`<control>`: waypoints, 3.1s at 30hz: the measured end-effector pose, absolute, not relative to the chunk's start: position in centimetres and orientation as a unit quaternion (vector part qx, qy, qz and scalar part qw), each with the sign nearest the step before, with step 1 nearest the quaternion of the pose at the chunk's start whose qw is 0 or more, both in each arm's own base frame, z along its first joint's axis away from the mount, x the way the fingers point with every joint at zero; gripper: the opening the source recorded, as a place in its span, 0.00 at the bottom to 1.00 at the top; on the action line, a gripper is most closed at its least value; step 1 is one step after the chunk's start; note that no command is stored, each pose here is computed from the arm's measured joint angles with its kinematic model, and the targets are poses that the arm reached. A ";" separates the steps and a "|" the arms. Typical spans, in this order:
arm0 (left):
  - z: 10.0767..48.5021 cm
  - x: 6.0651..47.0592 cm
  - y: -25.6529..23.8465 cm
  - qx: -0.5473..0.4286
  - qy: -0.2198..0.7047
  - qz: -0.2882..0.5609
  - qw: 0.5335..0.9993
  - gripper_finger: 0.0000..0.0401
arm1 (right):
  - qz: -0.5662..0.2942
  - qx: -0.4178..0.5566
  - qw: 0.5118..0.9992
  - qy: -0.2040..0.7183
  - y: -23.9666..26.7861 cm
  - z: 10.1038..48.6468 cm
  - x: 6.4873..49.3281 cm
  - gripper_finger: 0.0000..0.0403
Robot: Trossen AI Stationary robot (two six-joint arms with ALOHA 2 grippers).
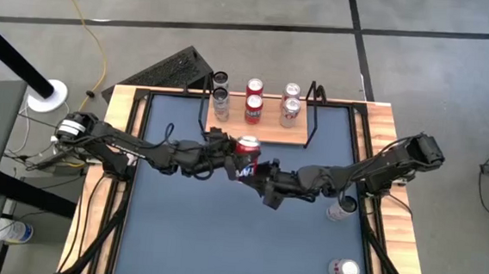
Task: Place canned beverage on shelf
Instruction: Put the red soda can on the shelf aligned with the other red soda cans
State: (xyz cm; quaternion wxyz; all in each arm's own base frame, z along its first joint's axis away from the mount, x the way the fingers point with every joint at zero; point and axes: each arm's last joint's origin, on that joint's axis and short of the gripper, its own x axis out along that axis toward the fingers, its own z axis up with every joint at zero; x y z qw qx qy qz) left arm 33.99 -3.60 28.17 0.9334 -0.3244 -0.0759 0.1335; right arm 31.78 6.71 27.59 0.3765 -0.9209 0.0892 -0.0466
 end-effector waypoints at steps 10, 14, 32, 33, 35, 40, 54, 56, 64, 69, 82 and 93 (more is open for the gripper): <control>27.1 34.0 -3.9 -0.337 -0.013 0.106 0.935 0.73 | -0.023 -0.927 0.362 0.098 6.9 25.8 32.8 0.72; 26.9 34.1 -3.9 -0.345 0.000 0.098 0.933 0.73 | -0.025 -0.926 0.363 0.102 6.9 25.8 32.8 0.72; 30.7 32.3 -2.8 -0.277 -0.107 0.159 0.942 0.73 | -0.107 -0.798 0.581 0.122 6.8 26.2 32.6 0.72; 30.8 32.2 -2.6 -0.274 -0.108 0.163 0.942 0.73 | -0.108 -0.794 0.586 0.122 6.8 26.1 32.5 0.72; 31.1 32.2 -2.2 -0.274 -0.118 0.168 0.940 0.73 | -0.112 -0.788 0.593 0.124 6.7 26.1 32.5 0.72; 31.6 32.0 0.2 -0.284 -0.135 0.179 0.932 0.73 | -0.127 -0.801 0.567 0.143 6.9 26.3 32.3 0.72; 33.3 30.3 2.9 -0.277 -0.154 0.195 0.928 0.73 | -0.216 -0.769 0.531 0.285 5.9 26.1 31.8 0.72; 33.9 29.9 2.6 -0.247 -0.150 0.185 0.939 0.73 | -0.251 -0.716 0.591 0.275 5.6 26.2 31.7 0.72; 37.2 26.8 -2.3 -0.121 -0.169 0.122 0.970 0.73 | -0.390 -0.532 0.707 0.254 4.4 29.3 29.5 0.72; 37.5 24.2 -5.4 -0.061 -0.169 0.154 0.972 0.73 | -0.309 -0.421 0.841 0.145 3.5 32.4 25.7 0.72; 27.5 21.7 -5.2 -0.041 -0.313 0.103 0.943 0.73 | 0.146 -0.224 0.958 -0.102 2.7 30.9 24.8 0.72; 24.8 25.8 -5.9 0.007 -0.215 0.086 0.973 0.73 | 0.124 -0.061 0.989 0.051 2.5 25.7 28.5 0.72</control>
